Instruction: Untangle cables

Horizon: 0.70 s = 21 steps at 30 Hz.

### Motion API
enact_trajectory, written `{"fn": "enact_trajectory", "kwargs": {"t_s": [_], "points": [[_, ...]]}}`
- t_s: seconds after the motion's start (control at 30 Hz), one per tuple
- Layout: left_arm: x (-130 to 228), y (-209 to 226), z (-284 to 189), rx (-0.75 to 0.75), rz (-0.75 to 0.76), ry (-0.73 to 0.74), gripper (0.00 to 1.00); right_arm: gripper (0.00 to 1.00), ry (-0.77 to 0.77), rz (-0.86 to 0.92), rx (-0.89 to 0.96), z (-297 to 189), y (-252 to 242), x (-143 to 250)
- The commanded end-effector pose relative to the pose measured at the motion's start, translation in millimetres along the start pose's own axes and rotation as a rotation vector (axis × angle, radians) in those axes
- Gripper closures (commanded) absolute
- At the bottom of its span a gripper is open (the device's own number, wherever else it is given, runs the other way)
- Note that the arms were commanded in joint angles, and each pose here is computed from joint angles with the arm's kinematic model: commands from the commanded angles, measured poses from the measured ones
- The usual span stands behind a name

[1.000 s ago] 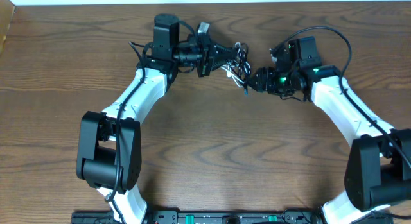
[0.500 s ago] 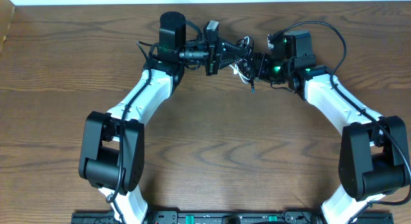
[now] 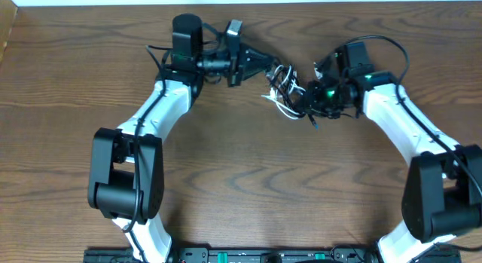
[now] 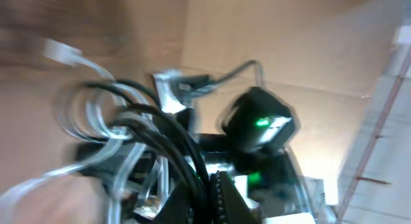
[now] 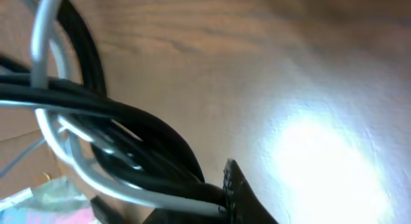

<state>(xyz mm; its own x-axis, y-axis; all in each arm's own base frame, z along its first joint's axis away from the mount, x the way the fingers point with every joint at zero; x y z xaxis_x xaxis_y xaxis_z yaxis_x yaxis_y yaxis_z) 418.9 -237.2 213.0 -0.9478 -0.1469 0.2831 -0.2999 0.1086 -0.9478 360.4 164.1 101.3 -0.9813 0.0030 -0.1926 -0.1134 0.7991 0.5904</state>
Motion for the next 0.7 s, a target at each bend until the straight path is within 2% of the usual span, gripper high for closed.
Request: {"fn": "enact_trajectory", "kwargs": {"t_s": [0.0,0.1,0.17,0.2,0.3,0.33,0.5,0.67], "points": [[-21.1,-0.8,-29.3,-0.063,0.355,-0.133,0.92,0.99,-0.006,0.024,0.159,-26.1,-33.0,8.3],[-27.1,53.6,-31.2,-0.290,0.270,-0.212,0.91,0.99,-0.017,0.019,0.237,-51.1,-27.6,8.4],[-22.3,88.6,-33.0,-0.468,0.262,-0.230,0.83,0.99,-0.019,-0.003,0.300,-67.2,-22.0,7.1],[-16.7,98.7,-30.4,-0.525,0.281,-0.212,0.71,0.99,-0.016,-0.012,0.321,-72.7,-18.3,6.7],[3.9,114.2,-14.5,-0.610,0.340,-0.130,0.55,0.99,-0.006,-0.051,0.384,-84.0,-7.9,6.0],[12.5,120.6,-7.1,-0.649,0.362,-0.101,0.53,0.99,-0.007,-0.066,0.433,-88.8,-5.6,6.0],[11.2,137.6,-9.9,-0.813,0.390,-0.153,0.52,0.99,-0.059,-0.075,0.660,-113.5,-14.5,-1.6],[5.4,114.9,-26.4,-0.835,0.435,-0.255,0.51,0.99,-0.114,-0.135,0.927,-140.0,-37.4,-14.4]]}}
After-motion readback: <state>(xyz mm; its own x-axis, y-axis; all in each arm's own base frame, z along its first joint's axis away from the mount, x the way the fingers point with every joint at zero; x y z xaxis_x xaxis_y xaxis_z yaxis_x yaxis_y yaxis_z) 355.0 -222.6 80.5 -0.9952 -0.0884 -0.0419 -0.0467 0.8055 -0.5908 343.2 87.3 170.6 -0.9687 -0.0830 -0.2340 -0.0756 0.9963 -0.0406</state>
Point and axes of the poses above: each gripper's point midway between its finger pads, its own z axis out along the fingers, its own y axis along the line the jaws close on, x = y × z, the point moved 1 cm from there along -z, back along the fingers, and after that the axes turned 12 degrees about -z, right-handed, at the moved point
